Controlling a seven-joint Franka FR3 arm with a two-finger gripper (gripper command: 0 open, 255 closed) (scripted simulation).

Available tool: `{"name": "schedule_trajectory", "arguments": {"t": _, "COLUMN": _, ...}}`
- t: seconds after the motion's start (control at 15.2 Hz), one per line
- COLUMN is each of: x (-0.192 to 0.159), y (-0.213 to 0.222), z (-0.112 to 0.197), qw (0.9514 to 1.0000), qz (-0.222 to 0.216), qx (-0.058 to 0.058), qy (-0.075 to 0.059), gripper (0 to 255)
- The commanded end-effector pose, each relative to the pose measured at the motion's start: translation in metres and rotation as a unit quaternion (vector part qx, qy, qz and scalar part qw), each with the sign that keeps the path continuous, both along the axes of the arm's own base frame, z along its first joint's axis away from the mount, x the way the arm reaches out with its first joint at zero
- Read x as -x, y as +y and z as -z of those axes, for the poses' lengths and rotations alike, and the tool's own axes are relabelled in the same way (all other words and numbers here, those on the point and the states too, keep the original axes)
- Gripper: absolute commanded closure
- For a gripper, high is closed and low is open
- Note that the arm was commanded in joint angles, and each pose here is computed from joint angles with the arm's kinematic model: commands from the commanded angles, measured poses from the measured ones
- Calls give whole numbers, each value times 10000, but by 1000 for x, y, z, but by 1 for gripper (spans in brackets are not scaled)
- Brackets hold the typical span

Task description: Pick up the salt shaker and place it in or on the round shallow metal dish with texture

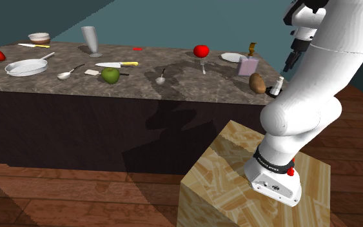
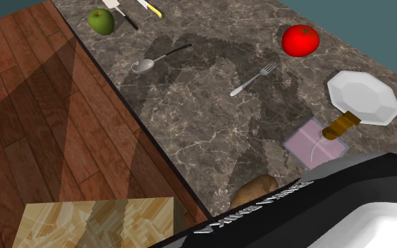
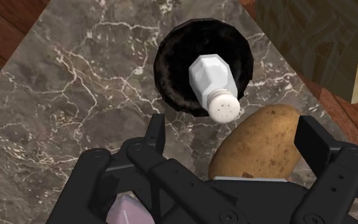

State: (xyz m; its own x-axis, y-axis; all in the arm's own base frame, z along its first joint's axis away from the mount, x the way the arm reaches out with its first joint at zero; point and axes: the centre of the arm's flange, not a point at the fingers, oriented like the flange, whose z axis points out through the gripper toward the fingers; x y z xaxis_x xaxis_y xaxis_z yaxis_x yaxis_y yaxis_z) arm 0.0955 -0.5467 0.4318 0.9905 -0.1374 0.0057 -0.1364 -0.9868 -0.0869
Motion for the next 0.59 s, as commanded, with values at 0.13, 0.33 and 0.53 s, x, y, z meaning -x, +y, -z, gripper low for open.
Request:
{"name": "schedule_trajectory", "arguments": {"t": 0.13, "x": 1, "y": -3, "z": -34, "qw": 10000, "qz": 1, "qx": -4, "qy": 1, "gripper": 0}}
{"name": "schedule_trajectory", "arguments": {"t": 0.33, "x": 1, "y": -3, "z": -34, "qw": 10000, "qz": 1, "qx": -4, "qy": 1, "gripper": 0}}
{"name": "schedule_trajectory", "arguments": {"t": 0.53, "x": 1, "y": -3, "z": -34, "qw": 10000, "qz": 1, "qx": -4, "qy": 1, "gripper": 0}}
